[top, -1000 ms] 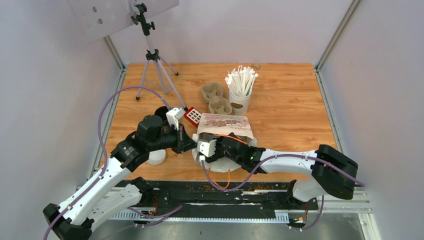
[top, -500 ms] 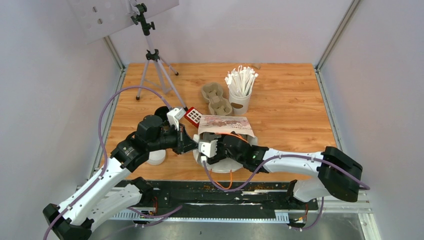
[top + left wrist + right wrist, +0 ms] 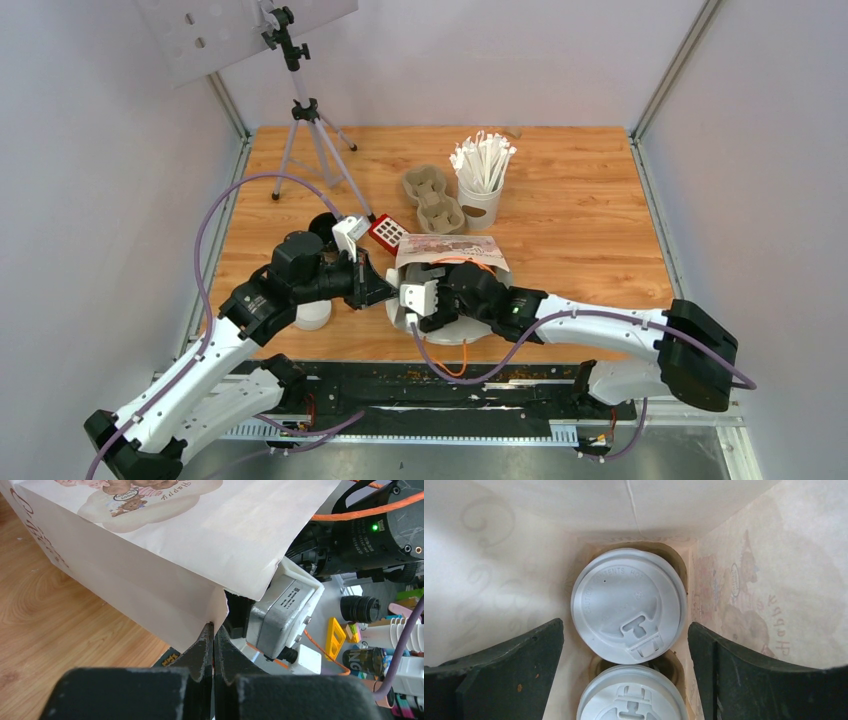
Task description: Pack the takeout coffee
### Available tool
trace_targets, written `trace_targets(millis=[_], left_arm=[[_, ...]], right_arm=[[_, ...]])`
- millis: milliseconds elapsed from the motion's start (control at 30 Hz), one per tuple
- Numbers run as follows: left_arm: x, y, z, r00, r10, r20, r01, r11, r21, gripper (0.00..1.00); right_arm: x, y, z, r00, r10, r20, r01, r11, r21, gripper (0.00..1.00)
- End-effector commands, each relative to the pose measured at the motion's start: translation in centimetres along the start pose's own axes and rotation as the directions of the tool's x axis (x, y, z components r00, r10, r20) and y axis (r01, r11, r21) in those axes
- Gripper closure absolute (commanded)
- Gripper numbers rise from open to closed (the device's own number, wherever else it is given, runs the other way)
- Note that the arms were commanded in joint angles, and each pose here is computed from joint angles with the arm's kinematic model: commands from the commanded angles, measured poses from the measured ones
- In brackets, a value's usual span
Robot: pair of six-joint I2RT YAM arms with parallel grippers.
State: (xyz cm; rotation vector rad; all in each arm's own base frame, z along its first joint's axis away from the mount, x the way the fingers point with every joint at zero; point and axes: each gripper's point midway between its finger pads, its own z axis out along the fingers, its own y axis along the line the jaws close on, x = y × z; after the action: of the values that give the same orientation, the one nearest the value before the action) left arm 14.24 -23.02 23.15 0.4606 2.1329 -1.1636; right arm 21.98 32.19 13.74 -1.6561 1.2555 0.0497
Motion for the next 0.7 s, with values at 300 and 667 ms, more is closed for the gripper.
trace_targets(millis=[300,667], left_arm=[[-2.0,-2.0,-1.4,0.998,0.037,0.053,-0.039,0.999,0.034,1.00],[-3.0,-3.2,-2.3,0.997,0.008,0.079,-0.012,0.999,0.049,1.00]], right_arm=[[-3.9,-1.5,-3.4,0.990,0.107,0.090,-0.102,0.993,-0.064,0.23],[-6.4,-1.5,-6.0,0.974,0.190,0.123,-0.167,0.970,-0.174,0.32]])
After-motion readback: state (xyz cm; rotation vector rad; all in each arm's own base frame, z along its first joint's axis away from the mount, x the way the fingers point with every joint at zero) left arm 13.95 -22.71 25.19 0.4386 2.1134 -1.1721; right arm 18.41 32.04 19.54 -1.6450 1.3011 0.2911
